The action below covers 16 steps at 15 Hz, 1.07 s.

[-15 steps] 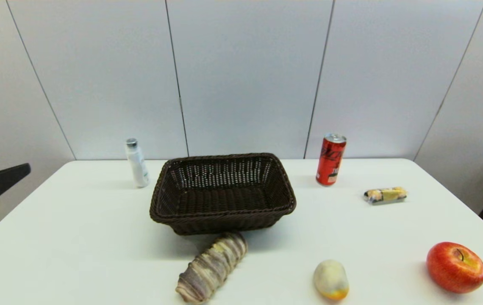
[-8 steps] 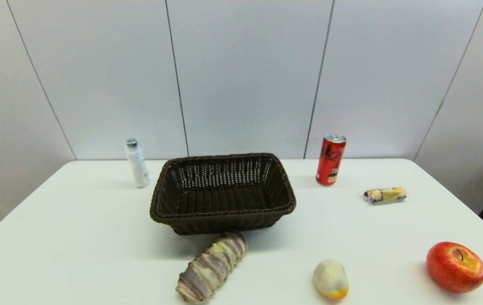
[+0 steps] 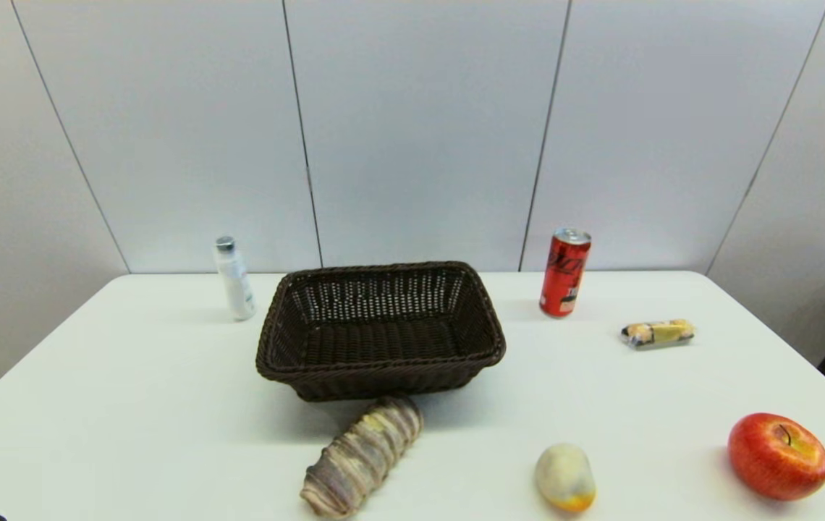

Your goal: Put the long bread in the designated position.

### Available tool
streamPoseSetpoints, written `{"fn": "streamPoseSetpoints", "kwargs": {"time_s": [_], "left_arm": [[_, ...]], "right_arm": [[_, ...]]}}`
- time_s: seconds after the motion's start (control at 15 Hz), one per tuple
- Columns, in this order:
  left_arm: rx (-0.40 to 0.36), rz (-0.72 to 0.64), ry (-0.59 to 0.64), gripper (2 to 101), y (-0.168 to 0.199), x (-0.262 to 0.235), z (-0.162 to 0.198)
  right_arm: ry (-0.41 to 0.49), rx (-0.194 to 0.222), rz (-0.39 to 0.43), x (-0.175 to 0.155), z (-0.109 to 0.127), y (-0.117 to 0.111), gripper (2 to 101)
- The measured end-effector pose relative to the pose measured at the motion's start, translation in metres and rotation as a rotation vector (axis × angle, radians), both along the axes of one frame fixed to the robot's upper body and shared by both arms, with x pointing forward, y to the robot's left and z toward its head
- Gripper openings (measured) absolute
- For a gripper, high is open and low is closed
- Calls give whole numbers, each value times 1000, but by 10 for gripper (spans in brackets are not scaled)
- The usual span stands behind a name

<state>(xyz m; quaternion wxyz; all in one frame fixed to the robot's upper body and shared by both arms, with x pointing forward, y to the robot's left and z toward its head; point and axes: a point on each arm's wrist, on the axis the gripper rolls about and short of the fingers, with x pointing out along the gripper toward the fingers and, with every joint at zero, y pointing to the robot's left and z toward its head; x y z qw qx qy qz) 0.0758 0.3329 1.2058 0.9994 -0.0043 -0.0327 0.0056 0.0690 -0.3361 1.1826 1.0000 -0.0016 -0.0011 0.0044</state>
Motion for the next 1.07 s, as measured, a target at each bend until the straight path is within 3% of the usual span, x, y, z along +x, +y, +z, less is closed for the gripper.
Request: {"fn": "streamPoseSetpoints", "kwargs": {"time_s": [0.27, 1.07], "left_arm": [[-4, 12, 94, 977, 0, -4, -22], [-5, 11, 68, 978, 0, -7, -24]], "right_arm": [[0, 0, 0, 0, 0, 0, 973], [0, 1, 0, 0, 0, 0, 973]]}}
